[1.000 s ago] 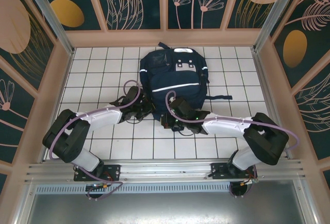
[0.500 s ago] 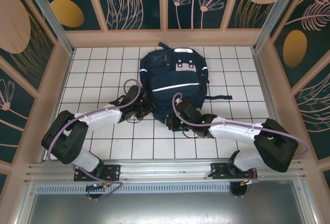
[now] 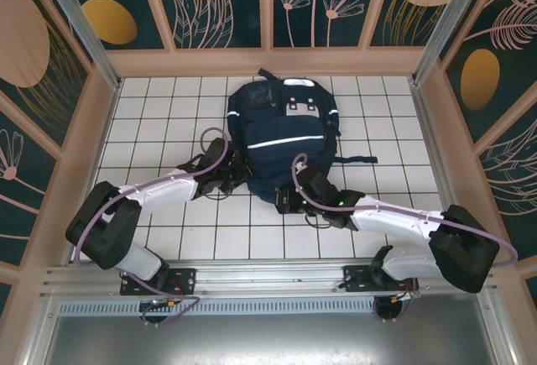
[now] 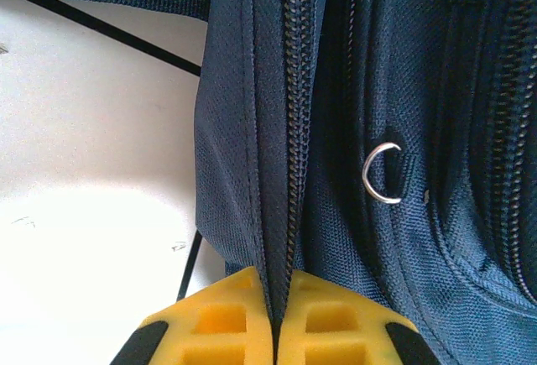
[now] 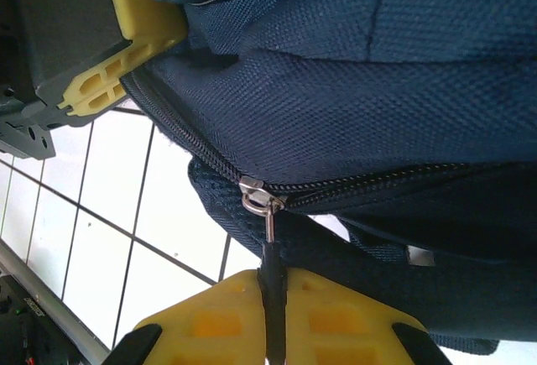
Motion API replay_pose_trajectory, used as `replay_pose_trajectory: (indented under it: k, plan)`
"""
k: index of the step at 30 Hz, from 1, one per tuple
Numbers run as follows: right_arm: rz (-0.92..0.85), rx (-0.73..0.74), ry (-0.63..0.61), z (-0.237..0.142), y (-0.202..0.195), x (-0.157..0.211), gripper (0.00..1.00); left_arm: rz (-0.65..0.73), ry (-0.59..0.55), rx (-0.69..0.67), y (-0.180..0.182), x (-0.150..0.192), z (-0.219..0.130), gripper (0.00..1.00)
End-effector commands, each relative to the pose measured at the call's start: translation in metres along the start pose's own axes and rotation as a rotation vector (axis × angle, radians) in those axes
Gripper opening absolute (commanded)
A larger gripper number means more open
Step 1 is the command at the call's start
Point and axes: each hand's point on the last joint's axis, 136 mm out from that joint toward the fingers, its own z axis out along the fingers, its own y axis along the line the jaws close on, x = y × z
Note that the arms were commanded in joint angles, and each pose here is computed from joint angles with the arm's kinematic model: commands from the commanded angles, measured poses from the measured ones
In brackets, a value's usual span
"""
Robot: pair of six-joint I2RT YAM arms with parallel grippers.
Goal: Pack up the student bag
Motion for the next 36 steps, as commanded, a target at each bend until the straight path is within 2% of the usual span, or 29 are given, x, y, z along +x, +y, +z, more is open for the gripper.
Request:
replay_pose_trajectory:
  k: [1,7,9,17,24,25,26,27,28,32,36]
  plan:
    - [0.012,0.049,0.040,-0.005,-0.018,0.014,0.09,0.024,-0.110,0.012,-0.011,-0.027,-0.014,0.00]
    - [-0.003,0.041,0.044,-0.009,-0.019,0.016,0.07,0.024,-0.102,0.027,-0.013,-0.026,-0.013,0.00]
    - [0.001,0.036,0.047,-0.009,-0.021,0.017,0.00,0.026,-0.097,0.029,-0.012,-0.025,-0.013,0.00]
    - [0.023,0.068,0.044,-0.007,-0.035,0.016,0.00,0.037,-0.119,0.013,-0.003,-0.030,-0.024,0.00]
    - [-0.006,0.056,0.058,-0.008,-0.033,0.016,0.00,0.094,-0.197,-0.056,0.014,-0.050,-0.043,0.02]
    - [-0.011,0.038,0.061,-0.008,-0.029,0.015,0.00,0.110,-0.189,-0.044,0.011,-0.049,-0.043,0.13]
    - [-0.017,0.019,0.062,-0.008,-0.025,0.014,0.00,0.121,-0.168,-0.024,0.007,-0.045,-0.043,0.31]
    - [-0.021,0.004,0.060,-0.008,-0.020,0.012,0.00,0.125,-0.138,0.000,0.002,-0.040,-0.043,0.44]
    - [-0.025,-0.007,0.058,-0.008,-0.017,0.011,0.00,0.126,-0.110,0.015,-0.001,-0.035,-0.043,0.50]
    - [-0.032,-0.051,0.051,-0.009,-0.002,0.003,0.00,0.121,-0.018,0.087,-0.015,-0.004,-0.047,0.62]
    - [-0.021,-0.099,0.047,-0.008,0.010,-0.002,0.00,0.069,0.027,0.133,-0.025,0.018,-0.050,0.65]
